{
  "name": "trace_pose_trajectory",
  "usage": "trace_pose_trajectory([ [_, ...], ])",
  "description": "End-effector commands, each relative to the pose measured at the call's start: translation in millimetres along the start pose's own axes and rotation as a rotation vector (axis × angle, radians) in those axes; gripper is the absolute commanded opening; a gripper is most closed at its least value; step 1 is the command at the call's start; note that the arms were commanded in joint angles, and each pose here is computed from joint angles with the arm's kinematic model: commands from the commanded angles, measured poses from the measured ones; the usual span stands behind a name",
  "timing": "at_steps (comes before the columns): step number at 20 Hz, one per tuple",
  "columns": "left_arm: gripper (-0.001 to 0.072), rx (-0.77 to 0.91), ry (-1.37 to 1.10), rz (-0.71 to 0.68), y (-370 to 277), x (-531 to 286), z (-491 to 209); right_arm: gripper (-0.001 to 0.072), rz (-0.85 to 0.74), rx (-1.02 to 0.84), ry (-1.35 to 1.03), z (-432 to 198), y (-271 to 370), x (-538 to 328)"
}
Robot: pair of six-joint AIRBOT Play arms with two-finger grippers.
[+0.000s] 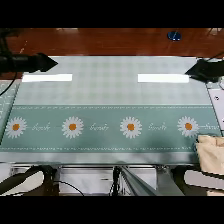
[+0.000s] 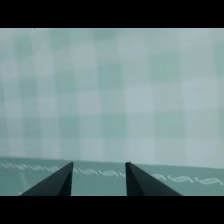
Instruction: Fold the shirts.
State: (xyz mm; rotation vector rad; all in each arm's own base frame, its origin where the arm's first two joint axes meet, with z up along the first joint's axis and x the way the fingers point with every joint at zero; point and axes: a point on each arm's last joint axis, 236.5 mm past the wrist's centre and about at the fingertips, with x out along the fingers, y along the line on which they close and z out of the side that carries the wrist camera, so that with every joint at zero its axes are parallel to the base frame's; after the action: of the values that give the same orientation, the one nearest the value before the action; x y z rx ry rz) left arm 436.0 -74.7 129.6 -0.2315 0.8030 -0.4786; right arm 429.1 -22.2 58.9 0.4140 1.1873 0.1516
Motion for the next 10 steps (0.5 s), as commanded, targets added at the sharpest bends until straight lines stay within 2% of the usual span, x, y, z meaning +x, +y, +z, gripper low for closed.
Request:
trace_pose_trajectory([
  [1, 0.0602, -0.002, 0.13, 0.192, 25.9, 22.9, -29.2, 0.0387, -0.48, -0.334, 0.289, -43.6, -20.8, 14.6],
  [3, 0.0602, -0.011, 0.189, 0.207, 23.7, 40.7, -43.8, 0.0388, -0.553, -0.381, 0.276, -41.7, -12.9, 11.8],
  [10, 0.0603, -0.025, 0.253, 0.18, 12.7, 66.5, -61.7, 0.0389, -0.463, -0.399, 0.286, -53.6, 21.4, 26.8],
])
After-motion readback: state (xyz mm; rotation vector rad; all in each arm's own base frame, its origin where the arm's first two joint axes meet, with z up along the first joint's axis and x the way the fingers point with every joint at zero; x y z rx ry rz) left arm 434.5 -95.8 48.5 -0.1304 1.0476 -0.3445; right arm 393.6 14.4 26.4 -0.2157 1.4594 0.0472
